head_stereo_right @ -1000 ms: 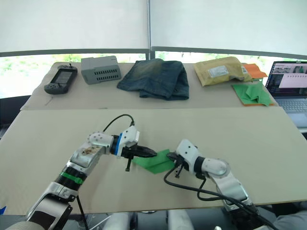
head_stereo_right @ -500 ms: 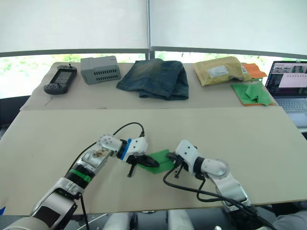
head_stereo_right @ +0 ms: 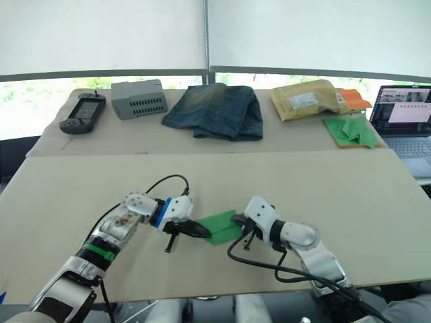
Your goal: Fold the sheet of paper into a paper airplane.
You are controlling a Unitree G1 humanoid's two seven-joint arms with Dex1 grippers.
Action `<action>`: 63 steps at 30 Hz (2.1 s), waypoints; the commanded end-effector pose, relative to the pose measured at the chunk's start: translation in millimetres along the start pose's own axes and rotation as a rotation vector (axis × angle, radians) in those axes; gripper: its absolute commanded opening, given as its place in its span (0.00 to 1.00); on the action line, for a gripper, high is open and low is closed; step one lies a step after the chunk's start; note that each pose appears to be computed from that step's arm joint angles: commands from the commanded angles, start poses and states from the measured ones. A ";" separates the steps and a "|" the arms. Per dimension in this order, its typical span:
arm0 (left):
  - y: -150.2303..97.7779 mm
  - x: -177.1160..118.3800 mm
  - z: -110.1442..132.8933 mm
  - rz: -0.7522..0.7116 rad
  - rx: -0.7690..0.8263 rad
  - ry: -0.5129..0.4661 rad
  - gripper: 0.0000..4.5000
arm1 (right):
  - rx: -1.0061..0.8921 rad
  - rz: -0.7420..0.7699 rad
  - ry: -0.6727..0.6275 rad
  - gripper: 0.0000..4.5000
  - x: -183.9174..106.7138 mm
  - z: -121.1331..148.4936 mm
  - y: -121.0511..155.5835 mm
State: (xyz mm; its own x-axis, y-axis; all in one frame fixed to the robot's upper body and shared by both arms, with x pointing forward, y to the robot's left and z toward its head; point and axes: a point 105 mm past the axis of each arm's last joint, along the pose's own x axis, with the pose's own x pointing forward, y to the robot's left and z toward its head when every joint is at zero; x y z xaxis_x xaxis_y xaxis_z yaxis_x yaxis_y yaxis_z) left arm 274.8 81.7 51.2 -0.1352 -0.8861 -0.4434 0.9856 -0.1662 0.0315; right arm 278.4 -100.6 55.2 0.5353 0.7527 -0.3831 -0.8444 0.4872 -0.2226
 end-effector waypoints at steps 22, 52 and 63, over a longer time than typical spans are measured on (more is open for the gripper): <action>-19.6 -55.2 27.4 0.064 -0.257 -0.144 0.00 | 0.118 0.077 -0.091 0.00 -27.8 53.2 -12.5; -21.1 -72.3 23.3 0.323 -0.290 -0.146 0.00 | 0.646 0.315 0.014 0.66 -29.7 38.9 -43.5; -29.1 -80.5 15.5 0.401 -0.302 -0.123 0.00 | 0.662 0.450 -0.020 0.66 -14.1 46.9 -33.0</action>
State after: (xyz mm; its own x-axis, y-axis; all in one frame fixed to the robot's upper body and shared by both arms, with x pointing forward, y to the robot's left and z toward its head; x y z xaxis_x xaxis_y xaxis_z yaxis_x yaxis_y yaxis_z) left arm 255.6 152.5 88.9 0.2587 -0.8979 -0.3562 0.9366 0.3233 -0.1349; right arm 298.3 -110.0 102.3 0.1655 0.9323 -0.3216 -0.7739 0.3249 0.5436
